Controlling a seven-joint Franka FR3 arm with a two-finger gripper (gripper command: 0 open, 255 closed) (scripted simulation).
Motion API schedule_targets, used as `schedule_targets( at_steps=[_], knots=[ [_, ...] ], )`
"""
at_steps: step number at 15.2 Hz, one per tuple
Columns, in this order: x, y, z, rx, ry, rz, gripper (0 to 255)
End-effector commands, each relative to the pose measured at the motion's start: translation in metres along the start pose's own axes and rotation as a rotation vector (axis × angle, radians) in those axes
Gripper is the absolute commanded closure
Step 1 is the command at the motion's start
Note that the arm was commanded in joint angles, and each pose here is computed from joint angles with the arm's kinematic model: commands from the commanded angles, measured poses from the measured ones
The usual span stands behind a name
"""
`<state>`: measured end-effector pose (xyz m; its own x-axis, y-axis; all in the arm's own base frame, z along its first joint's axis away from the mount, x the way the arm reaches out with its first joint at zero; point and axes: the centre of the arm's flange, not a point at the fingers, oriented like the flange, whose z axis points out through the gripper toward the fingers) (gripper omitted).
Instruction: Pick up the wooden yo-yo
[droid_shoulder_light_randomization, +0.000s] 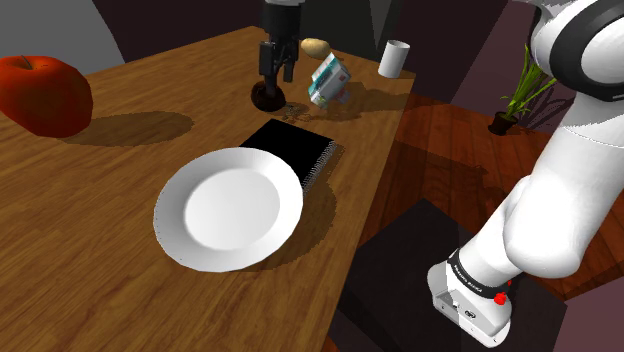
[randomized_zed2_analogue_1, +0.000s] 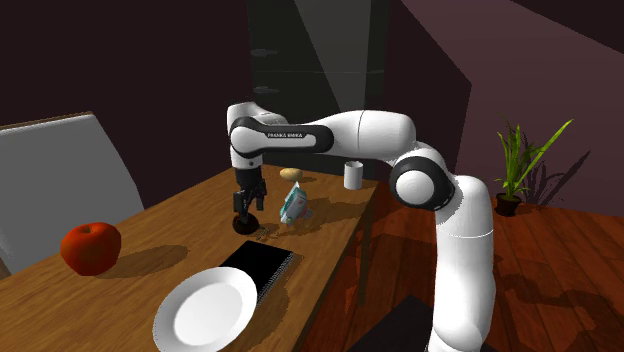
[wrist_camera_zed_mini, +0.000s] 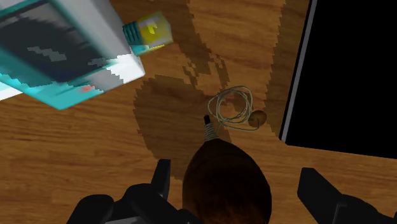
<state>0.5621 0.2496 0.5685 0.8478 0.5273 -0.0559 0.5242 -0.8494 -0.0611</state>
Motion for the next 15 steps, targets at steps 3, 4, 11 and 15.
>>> schedule_targets(
  at_steps=[3, 4, 11, 15],
  knots=[
    [0.004, 0.000, 0.020, 0.000, -0.001, -0.003, 0],
    [0.005, 0.001, 0.025, 0.000, -0.001, -0.003, 0],
    [0.004, 0.001, 0.034, 0.000, -0.001, -0.003, 255],
    [0.004, 0.001, 0.034, 0.000, -0.001, -0.003, 255]
  ],
)
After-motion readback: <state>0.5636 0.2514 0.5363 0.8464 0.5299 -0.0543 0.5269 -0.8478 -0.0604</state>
